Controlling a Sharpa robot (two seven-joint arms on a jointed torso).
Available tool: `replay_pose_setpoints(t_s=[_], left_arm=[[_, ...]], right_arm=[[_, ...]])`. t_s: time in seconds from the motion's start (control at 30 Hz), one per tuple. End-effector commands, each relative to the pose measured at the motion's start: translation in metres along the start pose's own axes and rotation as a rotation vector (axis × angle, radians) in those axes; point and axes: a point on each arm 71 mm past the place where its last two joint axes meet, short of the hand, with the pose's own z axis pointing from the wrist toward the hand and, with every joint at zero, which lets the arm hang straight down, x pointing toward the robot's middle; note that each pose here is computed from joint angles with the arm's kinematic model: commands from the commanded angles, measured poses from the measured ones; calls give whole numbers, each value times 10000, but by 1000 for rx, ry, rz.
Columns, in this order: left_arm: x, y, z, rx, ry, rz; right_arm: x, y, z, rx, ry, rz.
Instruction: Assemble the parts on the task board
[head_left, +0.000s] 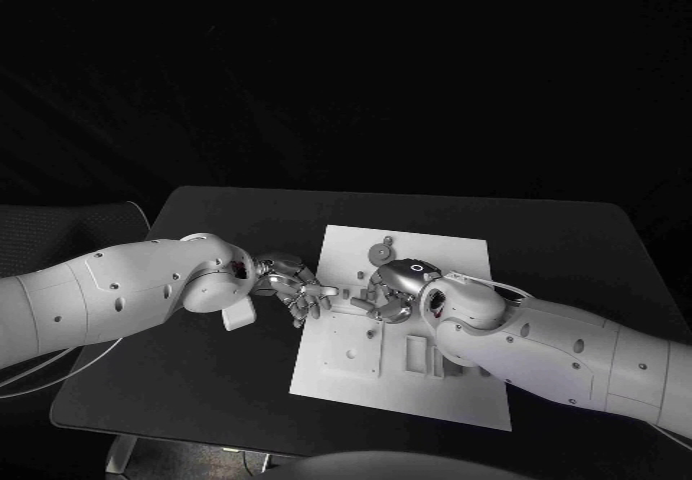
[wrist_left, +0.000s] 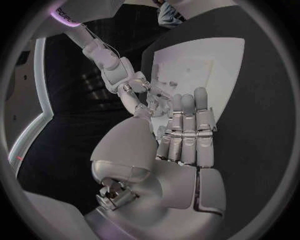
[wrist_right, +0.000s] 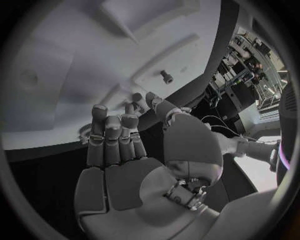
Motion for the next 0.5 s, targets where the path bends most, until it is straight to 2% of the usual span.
replay_pose_setpoints(t_s=[0.03,0.5], left_arm=[[23,-17,4,7,21,6],[23,-16,4,5,22,7]], right_arm=[[27,7,8,10,13,-17],[65,26,33,28,21,-22]])
